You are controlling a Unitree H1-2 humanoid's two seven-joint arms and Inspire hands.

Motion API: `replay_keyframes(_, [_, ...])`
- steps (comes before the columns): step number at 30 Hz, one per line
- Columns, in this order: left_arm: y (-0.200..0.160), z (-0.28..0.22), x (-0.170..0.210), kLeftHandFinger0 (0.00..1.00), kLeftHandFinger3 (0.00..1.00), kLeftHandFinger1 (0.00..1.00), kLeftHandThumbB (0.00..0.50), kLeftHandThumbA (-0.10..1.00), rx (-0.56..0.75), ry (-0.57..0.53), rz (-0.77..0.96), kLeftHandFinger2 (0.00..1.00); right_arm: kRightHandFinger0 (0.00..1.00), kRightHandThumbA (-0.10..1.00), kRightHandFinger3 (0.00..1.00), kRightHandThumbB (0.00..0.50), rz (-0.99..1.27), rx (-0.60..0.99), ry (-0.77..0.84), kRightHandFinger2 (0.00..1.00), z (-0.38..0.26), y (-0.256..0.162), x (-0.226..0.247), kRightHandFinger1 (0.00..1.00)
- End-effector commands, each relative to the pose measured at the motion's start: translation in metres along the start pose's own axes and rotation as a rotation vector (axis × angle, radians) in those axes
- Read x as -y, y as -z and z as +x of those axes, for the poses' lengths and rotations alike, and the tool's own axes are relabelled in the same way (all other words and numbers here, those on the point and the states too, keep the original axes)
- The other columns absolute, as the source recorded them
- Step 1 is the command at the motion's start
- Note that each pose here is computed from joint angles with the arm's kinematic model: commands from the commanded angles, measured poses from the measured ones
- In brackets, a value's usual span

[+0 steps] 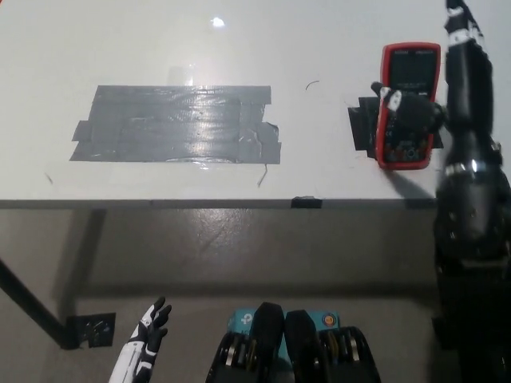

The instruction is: The robot first picks the multimeter with right hand and then unfolds the black stand on the back of it using left hand

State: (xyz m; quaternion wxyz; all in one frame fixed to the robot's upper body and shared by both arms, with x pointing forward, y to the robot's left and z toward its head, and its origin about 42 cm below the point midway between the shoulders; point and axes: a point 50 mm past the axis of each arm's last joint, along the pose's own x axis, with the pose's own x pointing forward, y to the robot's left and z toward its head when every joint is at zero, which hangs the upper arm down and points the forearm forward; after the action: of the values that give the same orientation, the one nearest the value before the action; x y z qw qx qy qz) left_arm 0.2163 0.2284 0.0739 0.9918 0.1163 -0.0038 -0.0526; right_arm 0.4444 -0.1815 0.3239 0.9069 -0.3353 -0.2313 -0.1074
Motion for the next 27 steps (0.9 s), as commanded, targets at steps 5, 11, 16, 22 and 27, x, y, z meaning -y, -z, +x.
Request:
replay_keyframes(5, [-0.005,-0.006,-0.002,1.0,1.0,1.0,0.095,1.0,0.073,0.008,0.028,1.0,1.0,1.0,1.0,0.419,-0.088,-0.174,-0.029,1.0,0.074,-0.022,0.011,1.0])
replay_keyframes(11, [-0.006,-0.004,-0.003,1.0,1.0,1.0,0.108,1.0,0.074,0.009,0.03,1.0,1.0,1.0,1.0,0.386,-0.072,-0.21,-0.026,1.0,0.095,-0.023,0.016,1.0])
replay_keyframes(16, [-0.005,-0.004,-0.003,1.0,1.0,1.0,0.115,1.0,0.072,0.006,0.03,1.0,1.0,1.0,1.0,0.389,-0.088,-0.242,-0.035,1.0,0.106,-0.015,0.014,1.0])
replay_keyframes(22, [-0.008,0.0,-0.005,1.0,1.0,1.0,0.116,1.0,0.075,0.006,0.035,1.0,1.0,1.0,1.0,0.399,-0.096,-0.302,-0.091,1.0,0.113,-0.006,0.002,1.0])
replay_keyframes(27, [-0.008,0.0,-0.005,1.0,1.0,1.0,0.136,1.0,0.077,-0.007,0.019,1.0,1.0,1.0,1.0,0.423,-0.004,-0.375,-0.149,1.0,0.113,0.003,-0.016,1.0])
